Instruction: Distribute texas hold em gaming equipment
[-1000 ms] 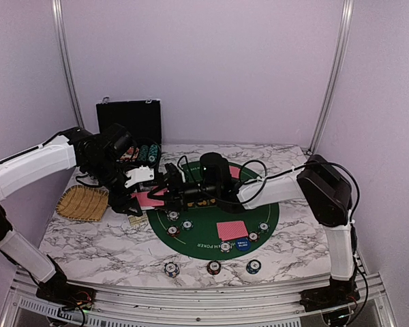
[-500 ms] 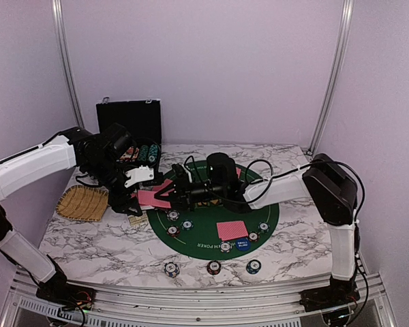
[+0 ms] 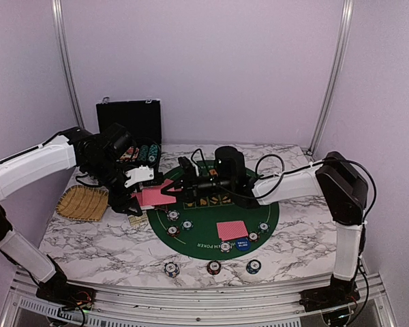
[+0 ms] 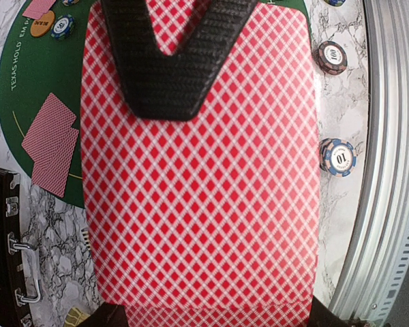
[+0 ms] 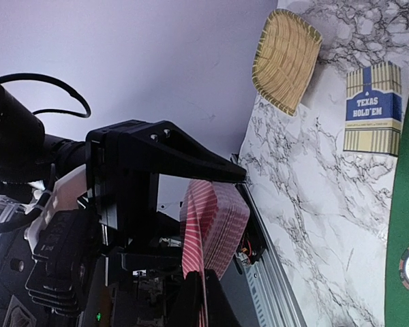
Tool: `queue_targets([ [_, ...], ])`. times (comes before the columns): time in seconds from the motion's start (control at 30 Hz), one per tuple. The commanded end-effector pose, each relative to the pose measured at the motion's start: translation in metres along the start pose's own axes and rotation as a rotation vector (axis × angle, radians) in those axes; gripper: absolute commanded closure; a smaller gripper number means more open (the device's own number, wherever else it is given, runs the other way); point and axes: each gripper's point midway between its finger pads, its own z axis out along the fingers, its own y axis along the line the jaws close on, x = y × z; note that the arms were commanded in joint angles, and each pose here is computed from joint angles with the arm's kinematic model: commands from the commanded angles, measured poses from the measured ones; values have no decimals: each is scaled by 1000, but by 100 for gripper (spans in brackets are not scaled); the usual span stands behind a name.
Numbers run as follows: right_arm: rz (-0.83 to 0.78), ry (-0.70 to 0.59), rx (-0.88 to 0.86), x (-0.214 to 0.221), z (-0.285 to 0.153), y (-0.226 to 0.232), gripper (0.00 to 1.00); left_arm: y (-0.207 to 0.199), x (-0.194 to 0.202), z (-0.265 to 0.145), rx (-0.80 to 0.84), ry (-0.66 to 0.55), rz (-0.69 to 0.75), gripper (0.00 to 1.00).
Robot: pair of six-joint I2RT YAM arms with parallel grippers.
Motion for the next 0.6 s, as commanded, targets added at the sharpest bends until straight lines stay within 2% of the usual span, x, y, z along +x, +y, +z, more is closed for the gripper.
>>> queue_targets([
  [0.0,-26,2,-3,-2,-12,15,99,0,-2,-5,-4,-12,13,87],
  [0.57,-56,-1,37,-4,-42,18,100,1,0,-5,-12,-2,11,87],
])
